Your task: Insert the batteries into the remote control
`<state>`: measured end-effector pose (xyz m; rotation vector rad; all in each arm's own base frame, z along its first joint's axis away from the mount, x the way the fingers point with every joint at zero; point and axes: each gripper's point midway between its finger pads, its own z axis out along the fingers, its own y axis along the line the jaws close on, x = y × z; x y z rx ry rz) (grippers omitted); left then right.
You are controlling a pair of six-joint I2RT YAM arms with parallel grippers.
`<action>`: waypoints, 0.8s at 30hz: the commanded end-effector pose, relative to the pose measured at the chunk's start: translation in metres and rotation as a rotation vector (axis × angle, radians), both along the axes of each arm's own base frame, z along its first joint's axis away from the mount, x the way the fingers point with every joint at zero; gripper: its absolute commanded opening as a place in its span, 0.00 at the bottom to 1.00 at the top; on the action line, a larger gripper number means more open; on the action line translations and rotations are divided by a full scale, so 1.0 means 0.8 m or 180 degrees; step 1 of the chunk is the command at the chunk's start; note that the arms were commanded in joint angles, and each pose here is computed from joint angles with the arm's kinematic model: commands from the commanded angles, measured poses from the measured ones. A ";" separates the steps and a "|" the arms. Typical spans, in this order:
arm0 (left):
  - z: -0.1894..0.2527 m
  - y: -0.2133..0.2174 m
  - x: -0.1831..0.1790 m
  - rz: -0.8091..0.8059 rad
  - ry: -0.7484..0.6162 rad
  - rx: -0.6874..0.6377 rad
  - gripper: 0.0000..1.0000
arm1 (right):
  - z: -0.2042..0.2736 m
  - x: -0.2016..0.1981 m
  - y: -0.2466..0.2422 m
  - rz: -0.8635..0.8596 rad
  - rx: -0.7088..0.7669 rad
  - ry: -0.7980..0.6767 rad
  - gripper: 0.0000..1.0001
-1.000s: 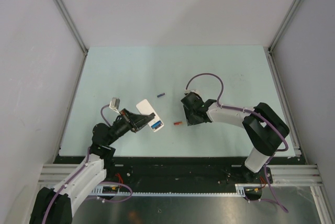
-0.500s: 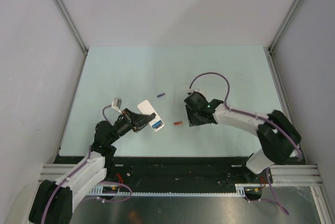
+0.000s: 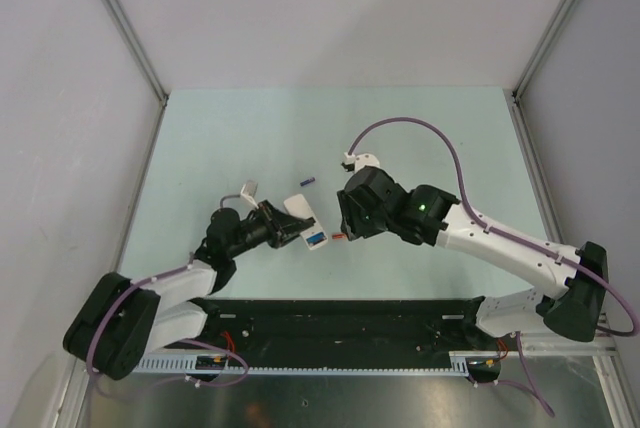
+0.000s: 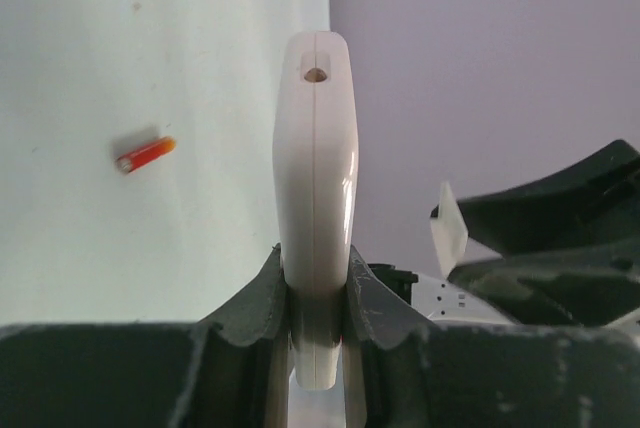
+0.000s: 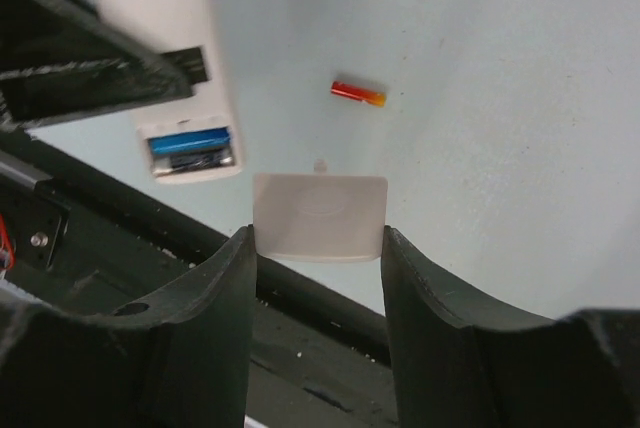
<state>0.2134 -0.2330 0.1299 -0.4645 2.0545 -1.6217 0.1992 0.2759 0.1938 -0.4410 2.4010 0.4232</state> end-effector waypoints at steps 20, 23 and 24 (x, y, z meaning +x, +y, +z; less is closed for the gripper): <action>0.082 -0.041 0.012 -0.0273 -0.0632 -0.0805 0.00 | 0.023 -0.027 0.061 0.0274 -0.0190 0.0016 0.00; 0.083 -0.040 0.009 -0.0279 -0.0633 -0.0819 0.00 | 0.022 -0.027 0.064 0.0288 -0.0232 0.0033 0.00; 0.083 -0.039 0.008 -0.0279 -0.0633 -0.0824 0.00 | 0.022 -0.026 0.065 0.0291 -0.0235 0.0031 0.00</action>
